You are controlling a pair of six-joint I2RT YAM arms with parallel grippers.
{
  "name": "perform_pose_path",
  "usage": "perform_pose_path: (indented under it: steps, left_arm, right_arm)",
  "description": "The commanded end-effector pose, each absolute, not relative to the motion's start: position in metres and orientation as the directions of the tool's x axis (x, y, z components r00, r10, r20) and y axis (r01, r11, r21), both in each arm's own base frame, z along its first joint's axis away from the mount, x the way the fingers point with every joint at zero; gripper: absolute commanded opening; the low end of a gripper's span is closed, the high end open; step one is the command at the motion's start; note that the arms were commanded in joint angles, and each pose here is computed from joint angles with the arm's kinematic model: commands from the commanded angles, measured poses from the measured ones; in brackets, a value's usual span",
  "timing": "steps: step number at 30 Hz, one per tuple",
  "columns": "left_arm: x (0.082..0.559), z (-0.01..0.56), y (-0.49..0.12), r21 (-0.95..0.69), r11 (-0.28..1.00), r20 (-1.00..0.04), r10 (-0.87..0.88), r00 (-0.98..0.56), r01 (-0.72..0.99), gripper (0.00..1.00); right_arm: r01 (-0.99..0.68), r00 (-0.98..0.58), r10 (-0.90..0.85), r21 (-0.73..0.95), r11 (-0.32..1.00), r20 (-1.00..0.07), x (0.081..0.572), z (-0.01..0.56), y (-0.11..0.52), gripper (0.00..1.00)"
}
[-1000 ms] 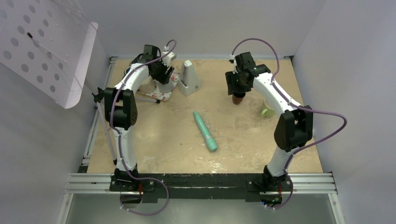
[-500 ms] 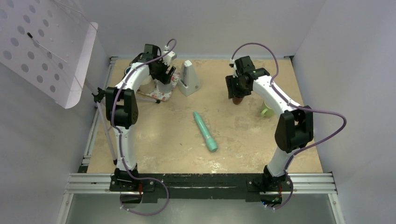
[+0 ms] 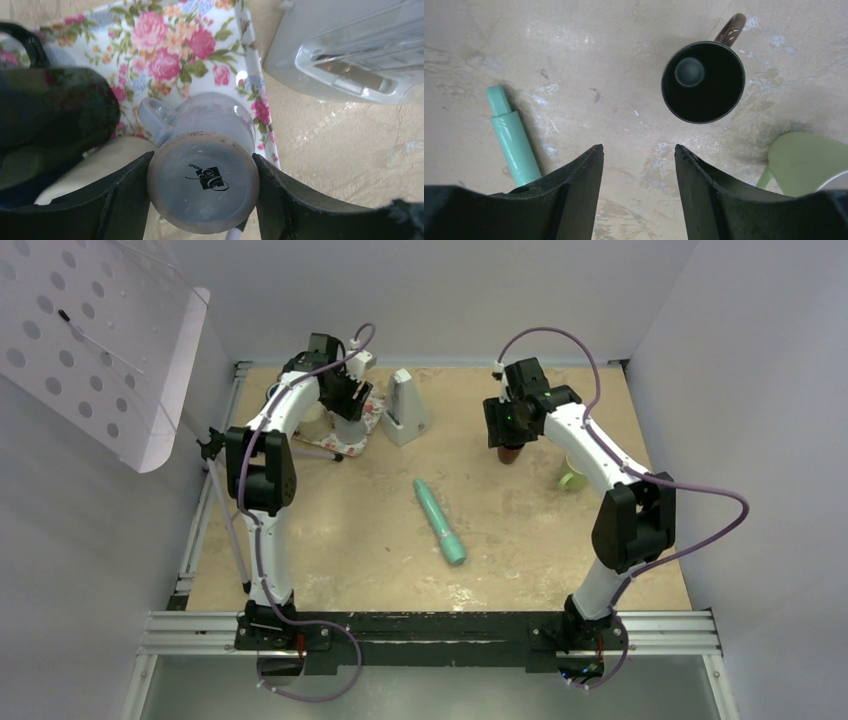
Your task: Turn the mug right side up
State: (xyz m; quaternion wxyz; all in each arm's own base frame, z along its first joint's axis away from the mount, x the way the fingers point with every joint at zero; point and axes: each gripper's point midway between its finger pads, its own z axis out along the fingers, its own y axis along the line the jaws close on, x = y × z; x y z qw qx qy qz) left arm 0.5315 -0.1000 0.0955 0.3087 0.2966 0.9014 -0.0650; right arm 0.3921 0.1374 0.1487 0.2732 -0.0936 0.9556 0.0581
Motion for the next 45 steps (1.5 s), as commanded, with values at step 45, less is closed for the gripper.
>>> perform_pose_path:
  steps: [45]
  left_arm:
    - [0.401,0.243,-0.182,-0.732,0.681,-0.3,-0.283,-0.911,0.03,0.0]
  right_arm:
    - [-0.464,-0.85,0.374,0.864,-0.197,-0.372,0.369,0.262,0.423,0.6]
